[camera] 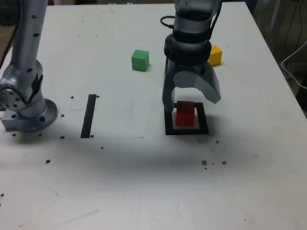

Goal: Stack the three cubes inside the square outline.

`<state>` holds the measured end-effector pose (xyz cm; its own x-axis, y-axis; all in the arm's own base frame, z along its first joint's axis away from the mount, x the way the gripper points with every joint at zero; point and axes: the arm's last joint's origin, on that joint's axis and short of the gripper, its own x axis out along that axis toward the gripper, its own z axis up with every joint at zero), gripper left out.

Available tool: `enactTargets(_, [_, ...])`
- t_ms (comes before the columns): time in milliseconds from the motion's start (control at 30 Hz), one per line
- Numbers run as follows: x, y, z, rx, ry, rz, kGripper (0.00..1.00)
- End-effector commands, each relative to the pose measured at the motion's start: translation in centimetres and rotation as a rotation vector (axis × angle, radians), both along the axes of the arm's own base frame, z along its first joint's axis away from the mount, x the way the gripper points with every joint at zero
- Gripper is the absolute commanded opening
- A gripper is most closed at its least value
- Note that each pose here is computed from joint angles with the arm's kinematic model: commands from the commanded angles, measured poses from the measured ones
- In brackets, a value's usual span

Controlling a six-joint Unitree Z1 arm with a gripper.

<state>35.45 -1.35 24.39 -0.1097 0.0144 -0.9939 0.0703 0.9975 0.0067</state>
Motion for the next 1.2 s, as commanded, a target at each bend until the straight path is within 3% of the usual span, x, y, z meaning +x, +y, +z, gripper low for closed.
enactTargets(0, [-0.2, 0.5, 0.5, -0.001, 0.002, 0.016, 0.99])
enactTargets(467, [-0.1, 4.6, 2.4, 0.017, -0.044, 0.104, 0.99])
enactTargets(733, [0.6, 9.5, 4.6, 0.074, -0.061, 0.096, 0.98])
enactTargets(933, [1.6, 12.8, 4.8, 0.068, -0.053, 0.118, 0.96])
enactTargets(1167, [3.0, 15.5, 4.4, 0.075, -0.074, 0.164, 0.95])
